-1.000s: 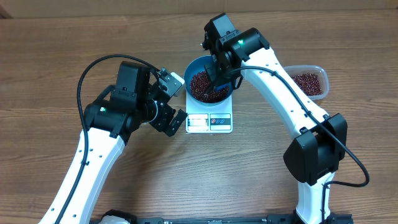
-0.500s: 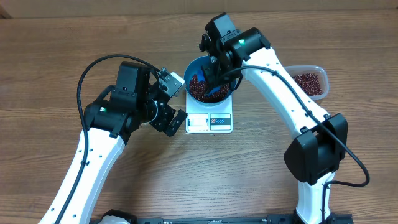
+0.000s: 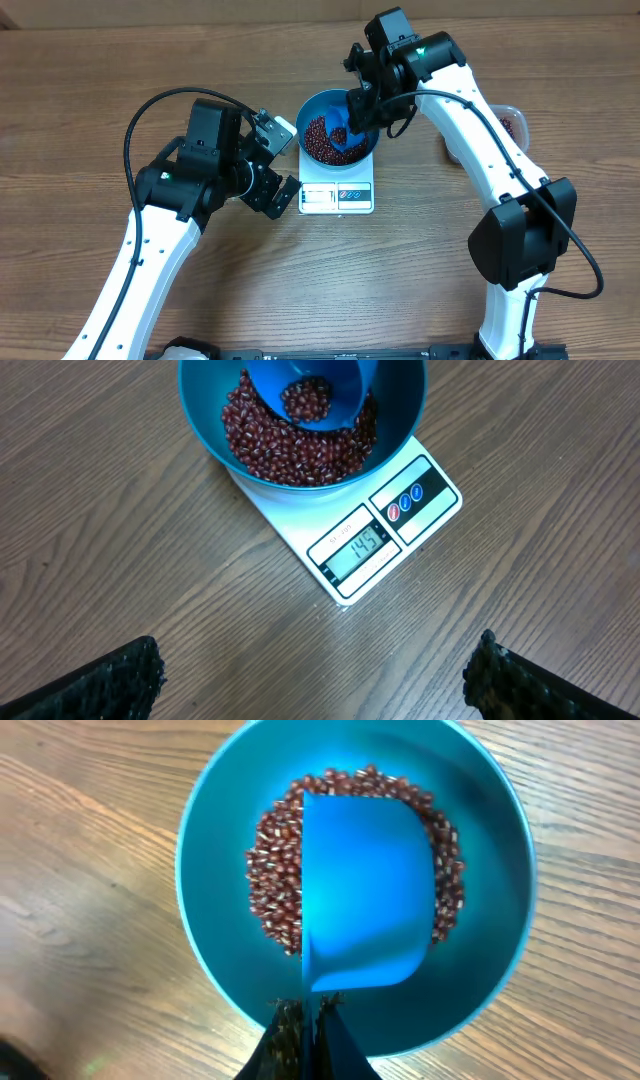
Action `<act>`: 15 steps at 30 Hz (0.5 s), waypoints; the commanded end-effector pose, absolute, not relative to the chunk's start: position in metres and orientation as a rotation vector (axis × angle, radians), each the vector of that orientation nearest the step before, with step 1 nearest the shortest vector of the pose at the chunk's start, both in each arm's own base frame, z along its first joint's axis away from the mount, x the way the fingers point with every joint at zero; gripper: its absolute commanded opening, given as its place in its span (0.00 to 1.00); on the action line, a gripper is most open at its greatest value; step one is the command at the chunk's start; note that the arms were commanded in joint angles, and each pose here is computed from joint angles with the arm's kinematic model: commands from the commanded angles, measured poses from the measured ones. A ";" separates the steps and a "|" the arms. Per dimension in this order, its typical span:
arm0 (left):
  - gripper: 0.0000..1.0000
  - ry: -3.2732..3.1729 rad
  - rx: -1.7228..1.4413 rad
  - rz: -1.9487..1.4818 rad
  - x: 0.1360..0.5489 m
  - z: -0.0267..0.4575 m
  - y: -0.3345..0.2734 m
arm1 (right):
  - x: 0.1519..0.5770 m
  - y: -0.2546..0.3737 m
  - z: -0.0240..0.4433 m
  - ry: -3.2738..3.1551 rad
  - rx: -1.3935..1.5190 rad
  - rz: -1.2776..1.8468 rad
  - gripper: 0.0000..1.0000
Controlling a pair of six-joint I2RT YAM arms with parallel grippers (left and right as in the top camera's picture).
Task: Scoop item into bowl and weigh 150g on scale
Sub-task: 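Tilt the scoop over the bowl to trickle beans in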
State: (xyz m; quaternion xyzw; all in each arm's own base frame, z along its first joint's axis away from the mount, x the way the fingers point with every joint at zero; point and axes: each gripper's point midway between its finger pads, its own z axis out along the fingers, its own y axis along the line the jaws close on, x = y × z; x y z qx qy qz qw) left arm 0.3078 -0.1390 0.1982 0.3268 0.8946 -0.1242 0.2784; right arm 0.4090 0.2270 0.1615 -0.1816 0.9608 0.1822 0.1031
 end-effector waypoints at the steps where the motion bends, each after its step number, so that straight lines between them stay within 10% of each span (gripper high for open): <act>1: 1.00 2.414 0.865 -0.361 0.307 0.195 -0.142 | 0.406 0.236 0.210 2.709 -0.584 0.643 0.04; 15: 1.00 2.414 0.865 -0.361 0.307 0.195 -0.142 | 0.406 0.201 0.250 2.630 -0.476 0.934 0.04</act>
